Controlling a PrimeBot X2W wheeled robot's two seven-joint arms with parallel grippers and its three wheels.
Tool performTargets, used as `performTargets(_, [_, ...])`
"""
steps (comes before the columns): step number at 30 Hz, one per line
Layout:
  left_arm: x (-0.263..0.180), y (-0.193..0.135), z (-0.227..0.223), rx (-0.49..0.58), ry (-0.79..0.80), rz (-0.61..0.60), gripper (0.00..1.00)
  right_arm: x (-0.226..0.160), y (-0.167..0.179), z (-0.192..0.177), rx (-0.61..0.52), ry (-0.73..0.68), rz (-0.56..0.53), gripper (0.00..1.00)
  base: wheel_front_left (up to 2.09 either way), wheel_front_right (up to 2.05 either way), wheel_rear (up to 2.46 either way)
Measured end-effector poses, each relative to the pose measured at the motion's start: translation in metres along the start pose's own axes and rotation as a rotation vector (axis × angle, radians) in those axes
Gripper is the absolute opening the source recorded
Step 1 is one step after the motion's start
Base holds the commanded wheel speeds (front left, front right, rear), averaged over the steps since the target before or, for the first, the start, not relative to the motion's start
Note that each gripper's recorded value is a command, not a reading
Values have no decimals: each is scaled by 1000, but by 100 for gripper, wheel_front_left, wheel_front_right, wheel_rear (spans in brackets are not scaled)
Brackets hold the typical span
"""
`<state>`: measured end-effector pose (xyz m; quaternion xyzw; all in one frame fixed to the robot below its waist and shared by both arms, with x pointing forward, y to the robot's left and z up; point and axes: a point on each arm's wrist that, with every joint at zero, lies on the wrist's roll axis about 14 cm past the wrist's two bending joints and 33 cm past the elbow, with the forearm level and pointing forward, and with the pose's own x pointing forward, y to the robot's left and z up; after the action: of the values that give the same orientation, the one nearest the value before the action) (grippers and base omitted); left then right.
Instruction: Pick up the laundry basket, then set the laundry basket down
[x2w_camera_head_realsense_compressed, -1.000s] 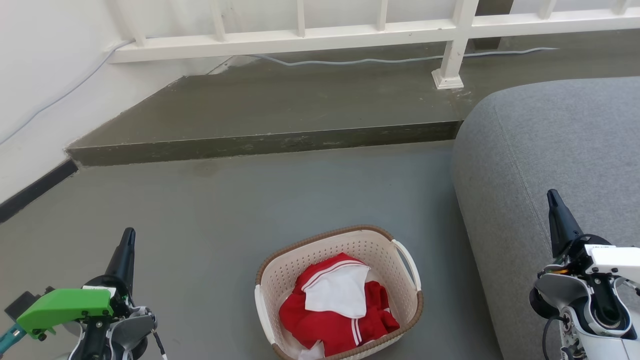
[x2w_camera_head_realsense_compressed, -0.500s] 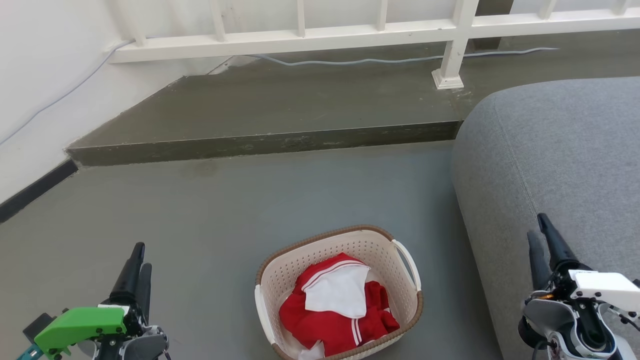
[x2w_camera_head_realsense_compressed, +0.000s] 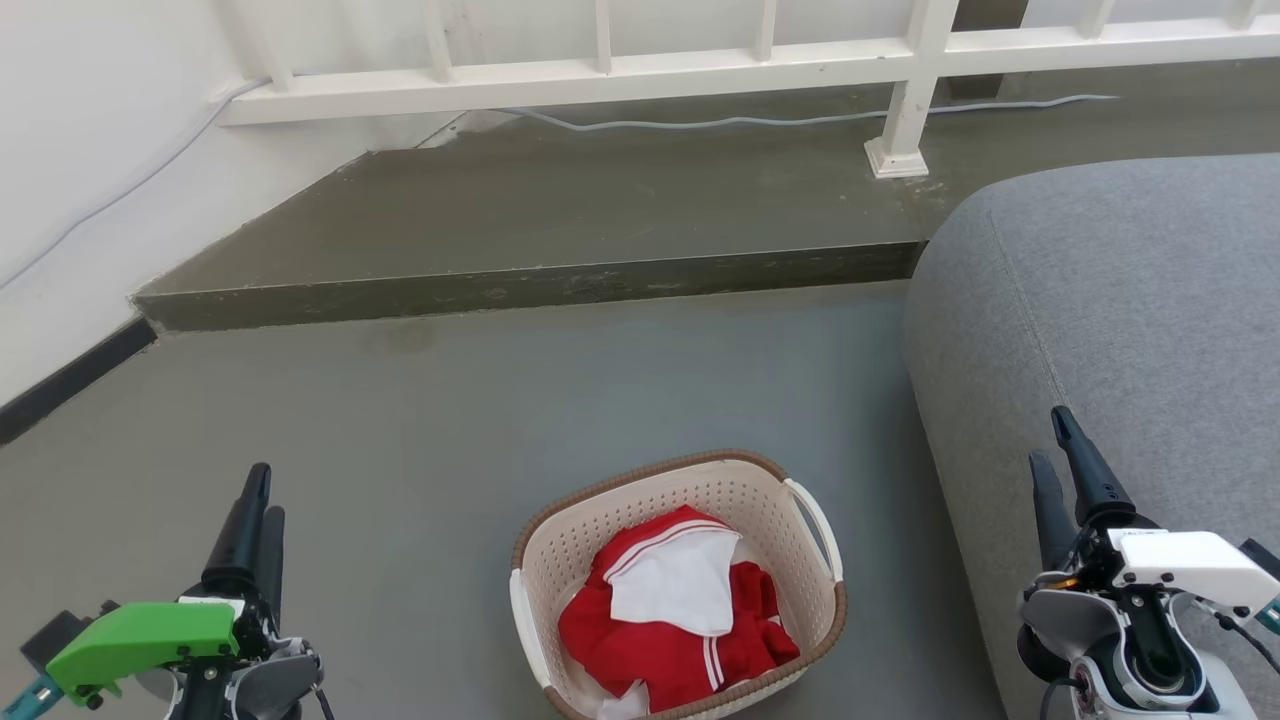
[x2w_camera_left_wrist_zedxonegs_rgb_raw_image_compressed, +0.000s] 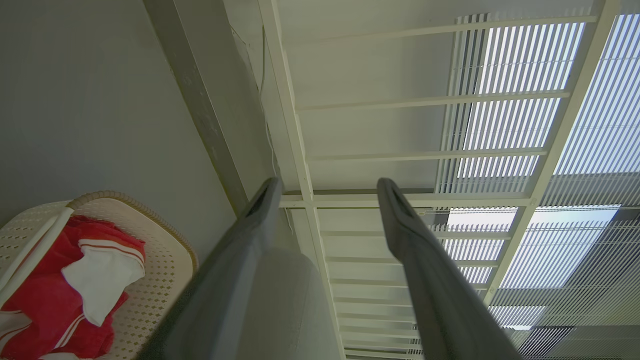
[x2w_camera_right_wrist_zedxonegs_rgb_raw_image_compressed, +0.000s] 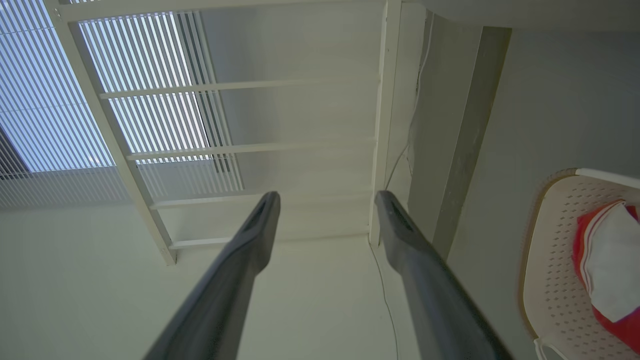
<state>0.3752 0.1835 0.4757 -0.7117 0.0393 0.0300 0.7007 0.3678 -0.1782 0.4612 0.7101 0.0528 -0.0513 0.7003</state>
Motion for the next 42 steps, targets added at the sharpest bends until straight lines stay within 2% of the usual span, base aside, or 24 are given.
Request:
performTargets(12, [1, -16, 2, 156, 2, -44, 100, 2, 17, -2, -89, -11, 53, 100, 0, 0, 0])
performTargets(21, [0, -21, 0, 301, 5, -63, 100, 2, 27, -5, -214, -20, 83, 100, 0, 0, 0])
performTargets(42, [-3, -26, -3, 727, 30, -111, 100, 1, 41, -29, -683, 1, 127, 100, 0, 0, 0])
